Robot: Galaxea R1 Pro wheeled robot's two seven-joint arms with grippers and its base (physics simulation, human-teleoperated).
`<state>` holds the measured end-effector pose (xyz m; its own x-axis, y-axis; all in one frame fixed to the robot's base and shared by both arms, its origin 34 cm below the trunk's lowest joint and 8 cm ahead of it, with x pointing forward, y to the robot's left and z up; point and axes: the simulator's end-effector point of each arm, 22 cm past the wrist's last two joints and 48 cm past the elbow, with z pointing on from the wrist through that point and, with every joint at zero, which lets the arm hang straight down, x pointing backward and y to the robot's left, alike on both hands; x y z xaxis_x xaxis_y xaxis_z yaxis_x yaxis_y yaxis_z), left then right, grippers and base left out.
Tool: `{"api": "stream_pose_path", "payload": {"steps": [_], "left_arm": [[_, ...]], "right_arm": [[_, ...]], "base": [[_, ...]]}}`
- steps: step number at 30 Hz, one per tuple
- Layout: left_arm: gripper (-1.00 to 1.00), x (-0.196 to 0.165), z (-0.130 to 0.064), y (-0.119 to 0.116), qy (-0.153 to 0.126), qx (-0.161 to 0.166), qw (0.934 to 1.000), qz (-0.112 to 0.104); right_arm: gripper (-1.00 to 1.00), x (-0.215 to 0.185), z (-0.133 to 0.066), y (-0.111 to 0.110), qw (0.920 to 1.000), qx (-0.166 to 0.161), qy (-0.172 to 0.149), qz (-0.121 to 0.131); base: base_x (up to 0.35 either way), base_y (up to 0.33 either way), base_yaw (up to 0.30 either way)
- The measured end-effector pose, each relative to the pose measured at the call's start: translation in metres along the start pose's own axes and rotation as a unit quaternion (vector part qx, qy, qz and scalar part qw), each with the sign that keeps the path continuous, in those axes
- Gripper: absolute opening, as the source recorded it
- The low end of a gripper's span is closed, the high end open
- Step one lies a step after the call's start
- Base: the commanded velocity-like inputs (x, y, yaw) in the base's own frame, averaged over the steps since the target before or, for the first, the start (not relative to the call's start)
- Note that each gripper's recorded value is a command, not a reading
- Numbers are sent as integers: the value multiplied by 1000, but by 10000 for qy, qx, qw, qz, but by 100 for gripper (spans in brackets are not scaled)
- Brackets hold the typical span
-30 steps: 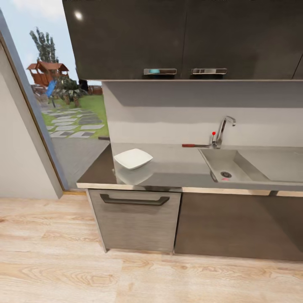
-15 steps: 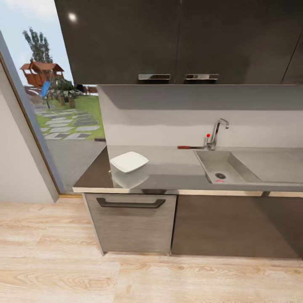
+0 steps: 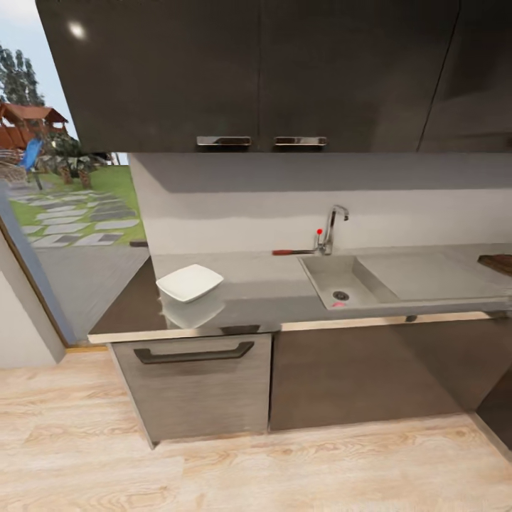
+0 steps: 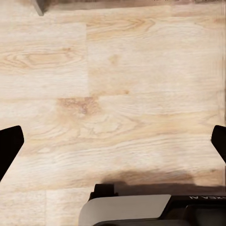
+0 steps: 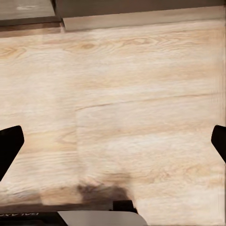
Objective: In the kitchen, take the Vidalia onion out of the sink, dice it on the chopping board with the paring knife, put the diced onion into the bowl on the countertop, then place both the paring knife and the chopping board into the sink.
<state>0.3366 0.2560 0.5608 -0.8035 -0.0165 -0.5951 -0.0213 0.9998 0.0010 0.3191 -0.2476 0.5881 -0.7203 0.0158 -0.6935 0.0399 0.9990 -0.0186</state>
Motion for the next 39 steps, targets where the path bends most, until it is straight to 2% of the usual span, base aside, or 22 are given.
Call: {"api": "stream_pose_path", "payload": {"steps": [29, 39], "left_arm": [[100, -26, -32, 0, -92, 6, 10000, 9], [100, -28, -32, -1, -117, 19, 9999, 15]], "right_arm": [[100, -29, -29, -1, 10000, -2, -93, 4], [100, -31, -29, -1, 9999, -2, -115, 5]], "base": [[0, 0, -233], [0, 0, -221]]}}
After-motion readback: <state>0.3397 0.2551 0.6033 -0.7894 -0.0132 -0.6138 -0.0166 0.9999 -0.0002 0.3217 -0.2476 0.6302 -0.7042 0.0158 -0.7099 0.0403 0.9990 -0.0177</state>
